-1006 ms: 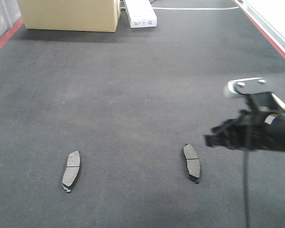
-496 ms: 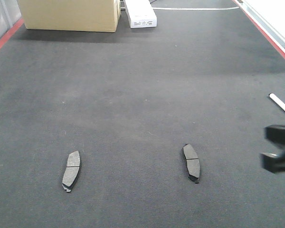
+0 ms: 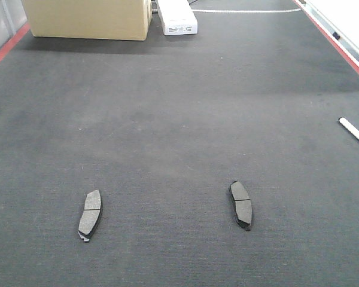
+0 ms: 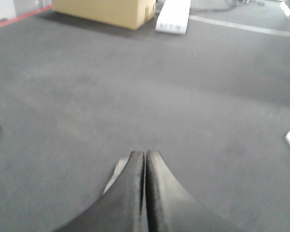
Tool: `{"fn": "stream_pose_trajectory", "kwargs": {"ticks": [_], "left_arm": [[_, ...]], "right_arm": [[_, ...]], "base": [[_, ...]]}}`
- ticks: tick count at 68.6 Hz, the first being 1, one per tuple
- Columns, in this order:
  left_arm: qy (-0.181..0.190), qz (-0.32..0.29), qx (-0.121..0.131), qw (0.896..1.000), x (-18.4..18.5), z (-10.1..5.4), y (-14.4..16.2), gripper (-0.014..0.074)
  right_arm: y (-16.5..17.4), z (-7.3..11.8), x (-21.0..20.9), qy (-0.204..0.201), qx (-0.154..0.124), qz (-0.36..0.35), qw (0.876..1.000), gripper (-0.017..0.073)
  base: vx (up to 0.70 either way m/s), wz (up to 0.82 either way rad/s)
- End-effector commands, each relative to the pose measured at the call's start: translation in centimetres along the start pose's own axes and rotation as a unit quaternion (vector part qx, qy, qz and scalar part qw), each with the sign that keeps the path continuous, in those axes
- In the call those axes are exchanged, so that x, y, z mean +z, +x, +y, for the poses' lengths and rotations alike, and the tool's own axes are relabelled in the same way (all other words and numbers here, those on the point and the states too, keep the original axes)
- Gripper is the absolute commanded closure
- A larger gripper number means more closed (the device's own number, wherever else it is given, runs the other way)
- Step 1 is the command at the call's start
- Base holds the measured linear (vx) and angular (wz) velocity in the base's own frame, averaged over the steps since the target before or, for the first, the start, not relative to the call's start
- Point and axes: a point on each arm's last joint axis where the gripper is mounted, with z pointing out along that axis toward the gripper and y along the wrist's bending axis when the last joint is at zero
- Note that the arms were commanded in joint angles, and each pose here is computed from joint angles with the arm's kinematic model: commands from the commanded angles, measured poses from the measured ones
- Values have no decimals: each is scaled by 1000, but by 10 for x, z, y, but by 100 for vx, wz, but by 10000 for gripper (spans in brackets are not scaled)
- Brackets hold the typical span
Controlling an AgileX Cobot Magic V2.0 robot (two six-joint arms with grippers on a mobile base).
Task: Move and align brake pads A on conveyor
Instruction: 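Raise the open right gripper clear of the two placed pads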
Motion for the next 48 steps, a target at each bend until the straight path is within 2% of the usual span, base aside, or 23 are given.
{"fn": "stream_pose_trajectory", "kwargs": {"ticks": [1, 9, 18, 48], "left_arm": [[1, -46, -3, 999, -1, -1, -14, 600], [1, -46, -3, 999, -1, -1, -14, 600], [1, -46, -3, 999, -1, -1, -14, 600], [1, -46, -3, 999, -1, -1, -14, 600]], "right_arm": [[10, 0, 0, 9, 6, -57, 998, 565], [29, 2, -3, 16, 9, -92, 996, 565], [31, 2, -12, 22, 9, -132, 991, 565], [32, 2, -11, 21, 9, -129, 991, 565]], "base": [[0, 0], [0, 0], [0, 0], [0, 0]]}}
